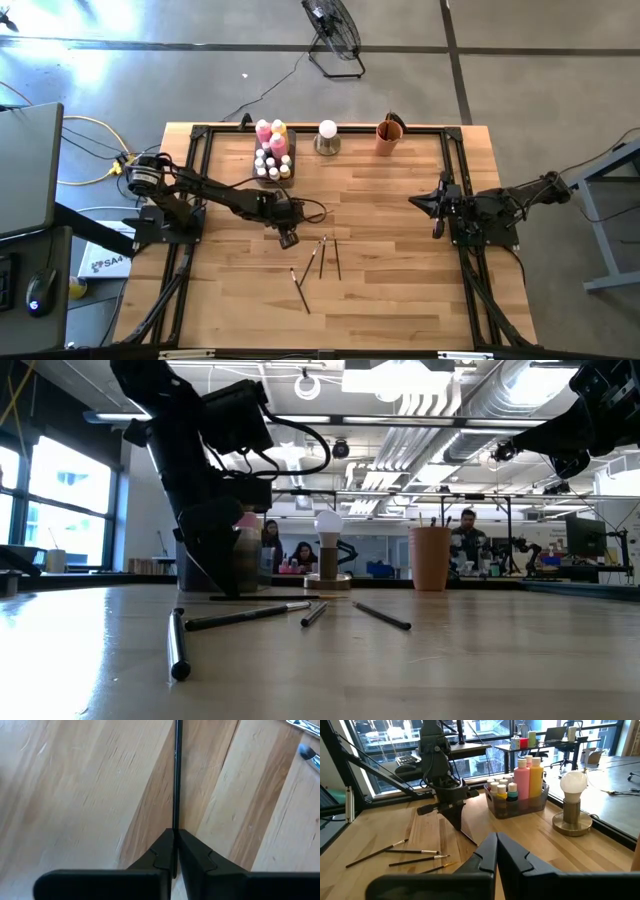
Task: Pick & Place Paint Supplies
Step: Put the orange paintbrush into the orange cup
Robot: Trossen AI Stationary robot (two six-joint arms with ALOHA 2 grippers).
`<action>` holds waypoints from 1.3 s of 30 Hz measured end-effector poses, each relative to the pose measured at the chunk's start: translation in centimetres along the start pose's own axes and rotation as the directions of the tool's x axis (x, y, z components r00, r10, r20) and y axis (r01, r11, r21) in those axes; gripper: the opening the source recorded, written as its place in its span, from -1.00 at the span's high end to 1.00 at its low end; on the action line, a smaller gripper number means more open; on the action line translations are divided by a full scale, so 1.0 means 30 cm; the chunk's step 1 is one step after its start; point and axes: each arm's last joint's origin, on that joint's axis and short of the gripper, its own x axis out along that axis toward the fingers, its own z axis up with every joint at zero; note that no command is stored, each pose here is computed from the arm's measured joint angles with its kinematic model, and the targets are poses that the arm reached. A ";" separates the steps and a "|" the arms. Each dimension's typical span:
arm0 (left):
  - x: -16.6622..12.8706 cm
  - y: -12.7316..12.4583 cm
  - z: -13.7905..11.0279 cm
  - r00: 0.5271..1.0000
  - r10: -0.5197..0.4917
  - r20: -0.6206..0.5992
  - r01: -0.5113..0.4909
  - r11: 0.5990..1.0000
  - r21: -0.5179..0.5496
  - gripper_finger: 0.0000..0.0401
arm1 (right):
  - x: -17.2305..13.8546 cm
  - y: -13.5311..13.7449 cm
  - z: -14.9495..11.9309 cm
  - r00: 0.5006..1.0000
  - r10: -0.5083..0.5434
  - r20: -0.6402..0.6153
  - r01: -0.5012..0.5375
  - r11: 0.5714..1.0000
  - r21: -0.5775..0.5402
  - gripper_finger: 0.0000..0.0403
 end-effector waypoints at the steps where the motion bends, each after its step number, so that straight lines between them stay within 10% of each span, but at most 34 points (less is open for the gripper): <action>1: 0.000 0.000 0.000 1.000 0.000 0.001 0.000 1.000 0.000 0.90 | 0.000 0.000 0.000 1.000 0.000 0.000 0.000 1.000 0.000 0.99; 25: 0.000 -0.004 0.000 0.999 -0.041 -0.011 0.041 0.999 0.003 0.87 | 0.000 0.003 0.000 1.000 0.026 -0.005 -0.026 1.000 0.000 0.99; 39: -0.003 -0.009 0.006 0.999 -0.051 -0.003 0.051 0.999 0.007 0.23 | 0.000 0.003 -0.001 1.000 0.026 -0.005 -0.026 1.000 0.000 0.99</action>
